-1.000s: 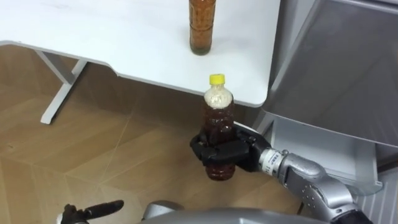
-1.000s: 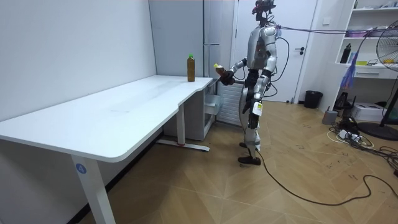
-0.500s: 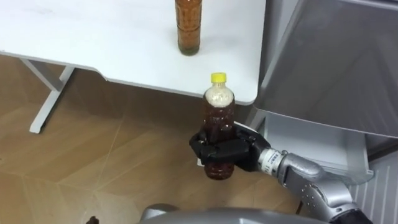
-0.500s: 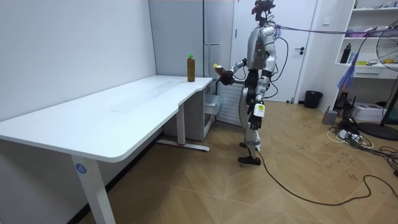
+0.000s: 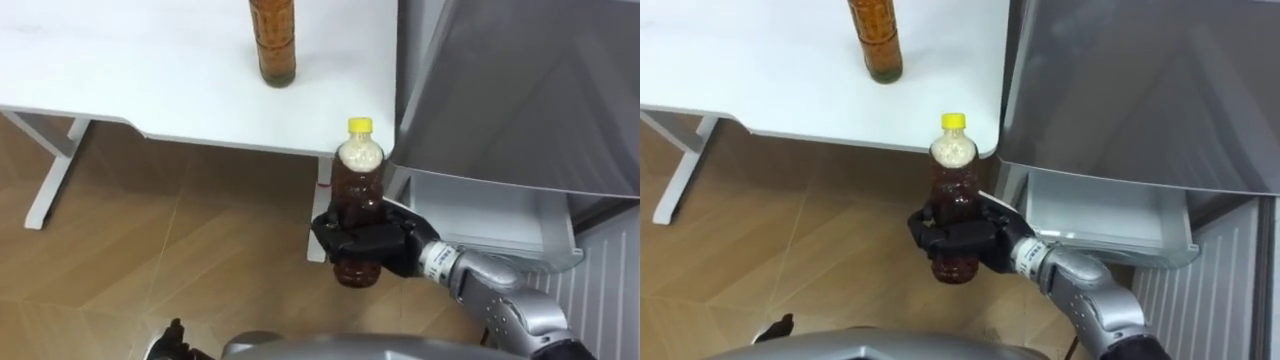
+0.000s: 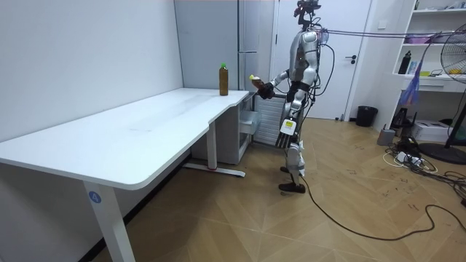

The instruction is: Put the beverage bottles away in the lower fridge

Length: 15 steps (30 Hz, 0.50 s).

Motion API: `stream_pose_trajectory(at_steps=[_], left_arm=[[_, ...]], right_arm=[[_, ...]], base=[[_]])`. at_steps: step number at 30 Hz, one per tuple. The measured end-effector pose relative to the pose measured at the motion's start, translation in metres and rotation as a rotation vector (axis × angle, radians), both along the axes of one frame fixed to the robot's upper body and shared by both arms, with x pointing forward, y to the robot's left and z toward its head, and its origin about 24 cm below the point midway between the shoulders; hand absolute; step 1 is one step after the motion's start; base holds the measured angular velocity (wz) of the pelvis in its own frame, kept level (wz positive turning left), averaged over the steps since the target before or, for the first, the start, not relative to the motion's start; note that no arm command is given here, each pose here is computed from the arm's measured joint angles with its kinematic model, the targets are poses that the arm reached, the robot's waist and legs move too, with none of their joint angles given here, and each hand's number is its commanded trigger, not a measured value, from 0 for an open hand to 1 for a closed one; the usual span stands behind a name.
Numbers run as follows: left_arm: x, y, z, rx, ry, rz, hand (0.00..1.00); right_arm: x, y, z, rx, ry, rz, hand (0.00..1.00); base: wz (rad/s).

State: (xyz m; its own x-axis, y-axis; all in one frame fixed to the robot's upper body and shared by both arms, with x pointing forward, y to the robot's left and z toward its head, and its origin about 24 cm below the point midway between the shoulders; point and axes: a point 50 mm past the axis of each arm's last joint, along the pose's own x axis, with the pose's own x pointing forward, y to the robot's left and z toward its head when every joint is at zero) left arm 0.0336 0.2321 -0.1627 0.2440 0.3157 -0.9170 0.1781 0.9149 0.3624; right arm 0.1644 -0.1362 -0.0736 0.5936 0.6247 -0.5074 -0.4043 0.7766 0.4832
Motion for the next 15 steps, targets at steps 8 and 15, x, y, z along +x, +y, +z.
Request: stream_pose_trajectory(at_steps=[8, 15], left_arm=[[-0.008, -0.003, -0.001, -0.008, 0.023, -0.010, 0.00], [-0.012, -0.005, -0.002, -0.021, 0.043, -0.007, 0.00]], right_arm=[[-0.007, -0.020, -0.015, 0.009, 0.121, -0.253, 1.00], [-0.008, -0.031, -0.016, 0.018, 0.164, -0.413, 1.00]], base=[[-0.03], [-0.02]])
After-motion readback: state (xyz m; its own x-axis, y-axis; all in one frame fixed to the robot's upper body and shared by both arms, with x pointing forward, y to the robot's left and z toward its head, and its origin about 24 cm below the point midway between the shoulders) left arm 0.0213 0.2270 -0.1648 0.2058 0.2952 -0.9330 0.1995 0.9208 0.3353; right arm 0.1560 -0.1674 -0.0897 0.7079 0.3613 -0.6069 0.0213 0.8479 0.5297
